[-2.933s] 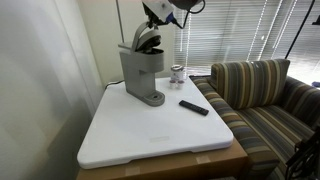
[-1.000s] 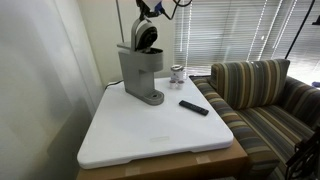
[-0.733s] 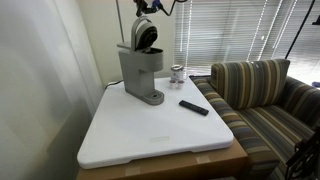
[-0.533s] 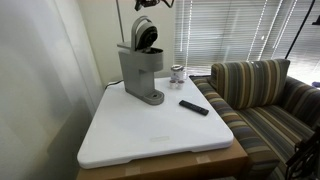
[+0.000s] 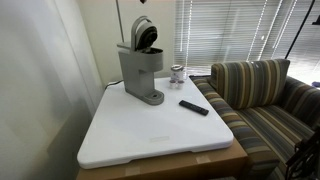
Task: Open the top part of the coffee maker
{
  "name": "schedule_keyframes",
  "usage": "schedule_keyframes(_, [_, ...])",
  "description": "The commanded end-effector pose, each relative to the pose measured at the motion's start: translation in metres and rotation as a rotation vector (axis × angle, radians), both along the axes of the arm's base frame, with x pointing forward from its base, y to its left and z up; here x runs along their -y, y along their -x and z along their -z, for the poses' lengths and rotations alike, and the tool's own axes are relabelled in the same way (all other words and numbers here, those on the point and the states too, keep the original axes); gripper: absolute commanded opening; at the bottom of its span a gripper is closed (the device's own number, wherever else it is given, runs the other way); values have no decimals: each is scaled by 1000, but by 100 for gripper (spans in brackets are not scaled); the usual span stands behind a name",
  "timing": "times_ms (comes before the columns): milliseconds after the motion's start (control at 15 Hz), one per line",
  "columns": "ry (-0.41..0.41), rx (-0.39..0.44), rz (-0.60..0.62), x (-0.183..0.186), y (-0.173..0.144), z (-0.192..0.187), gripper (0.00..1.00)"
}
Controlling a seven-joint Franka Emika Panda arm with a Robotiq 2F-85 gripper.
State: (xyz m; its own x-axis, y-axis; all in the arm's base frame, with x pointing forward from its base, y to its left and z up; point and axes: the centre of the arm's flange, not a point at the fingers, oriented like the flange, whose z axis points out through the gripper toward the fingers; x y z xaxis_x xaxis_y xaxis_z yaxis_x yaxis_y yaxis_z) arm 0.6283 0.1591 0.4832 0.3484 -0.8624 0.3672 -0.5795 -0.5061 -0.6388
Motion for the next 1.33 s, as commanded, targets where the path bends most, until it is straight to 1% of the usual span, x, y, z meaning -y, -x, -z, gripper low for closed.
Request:
schedule_keyframes(0, [15, -32, -72, 17, 46, 1, 32])
schedule_keyframes(200, [30, -27, -106, 20, 59, 5, 55])
schedule_keyframes(400, [43, -26, -131, 17, 68, 7, 76])
schedule_keyframes(600, [47, -20, -129, 12, 77, 7, 97])
schedule_keyframes(667, [44, -16, -125, 11, 79, 7, 99])
schedule_keyframes(800, [33, -5, -121, 8, 80, 6, 100])
schedule_keyframes(933, [-6, 6, -117, 2, 80, 7, 100])
schedule_keyframes(1000, [31, -7, -112, 3, 59, 7, 100])
schedule_keyframes(1267, [13, -5, -111, -1, 62, 8, 100])
